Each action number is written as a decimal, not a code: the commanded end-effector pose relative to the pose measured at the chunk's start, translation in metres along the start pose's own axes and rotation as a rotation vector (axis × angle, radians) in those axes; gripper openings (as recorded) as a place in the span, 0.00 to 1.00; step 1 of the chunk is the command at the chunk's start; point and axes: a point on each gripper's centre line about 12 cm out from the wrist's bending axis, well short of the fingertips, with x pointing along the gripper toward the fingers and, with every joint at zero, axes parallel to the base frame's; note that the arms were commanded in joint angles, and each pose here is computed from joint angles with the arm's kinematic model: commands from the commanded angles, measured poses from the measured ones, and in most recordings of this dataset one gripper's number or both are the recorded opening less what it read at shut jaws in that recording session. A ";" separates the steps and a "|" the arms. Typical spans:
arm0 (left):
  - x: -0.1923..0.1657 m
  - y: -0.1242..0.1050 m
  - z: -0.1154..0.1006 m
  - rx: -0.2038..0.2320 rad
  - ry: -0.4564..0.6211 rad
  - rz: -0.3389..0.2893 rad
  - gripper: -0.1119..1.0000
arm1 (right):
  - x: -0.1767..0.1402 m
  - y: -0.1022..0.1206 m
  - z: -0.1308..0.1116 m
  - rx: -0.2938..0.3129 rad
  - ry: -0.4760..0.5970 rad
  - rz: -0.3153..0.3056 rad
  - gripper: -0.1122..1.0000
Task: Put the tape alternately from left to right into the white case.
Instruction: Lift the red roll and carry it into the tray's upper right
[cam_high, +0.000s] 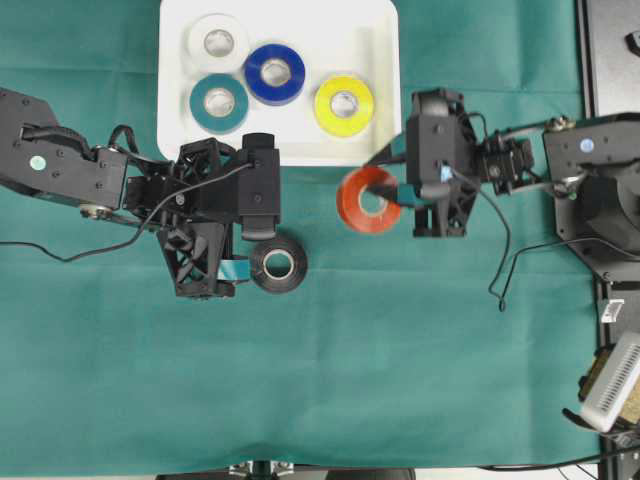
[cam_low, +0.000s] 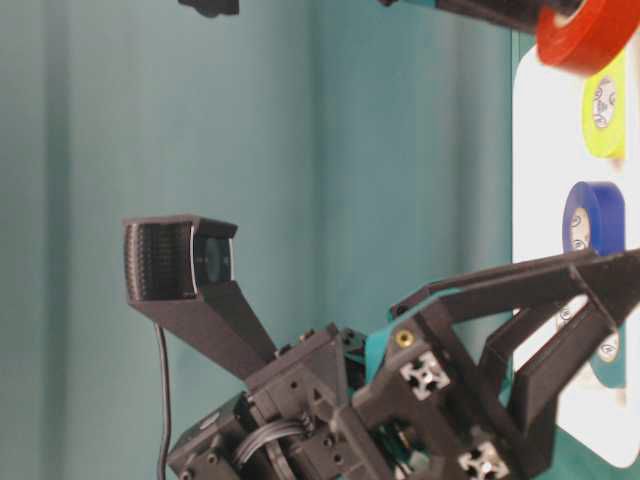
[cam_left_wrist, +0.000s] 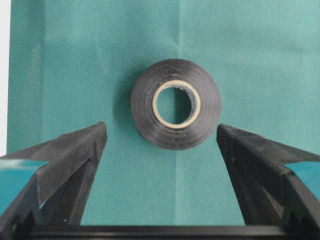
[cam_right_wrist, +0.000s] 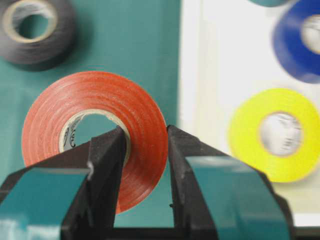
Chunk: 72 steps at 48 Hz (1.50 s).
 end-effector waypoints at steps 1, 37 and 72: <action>-0.011 -0.004 0.011 0.002 -0.049 -0.012 0.65 | -0.004 -0.009 0.014 0.015 -0.047 -0.020 0.28; -0.010 -0.009 0.013 0.011 -0.078 -0.023 0.65 | 0.004 -0.098 0.023 0.143 -0.116 -0.199 0.28; -0.009 -0.009 0.011 0.013 -0.072 -0.023 0.64 | 0.032 -0.160 0.024 0.159 -0.055 -0.310 0.28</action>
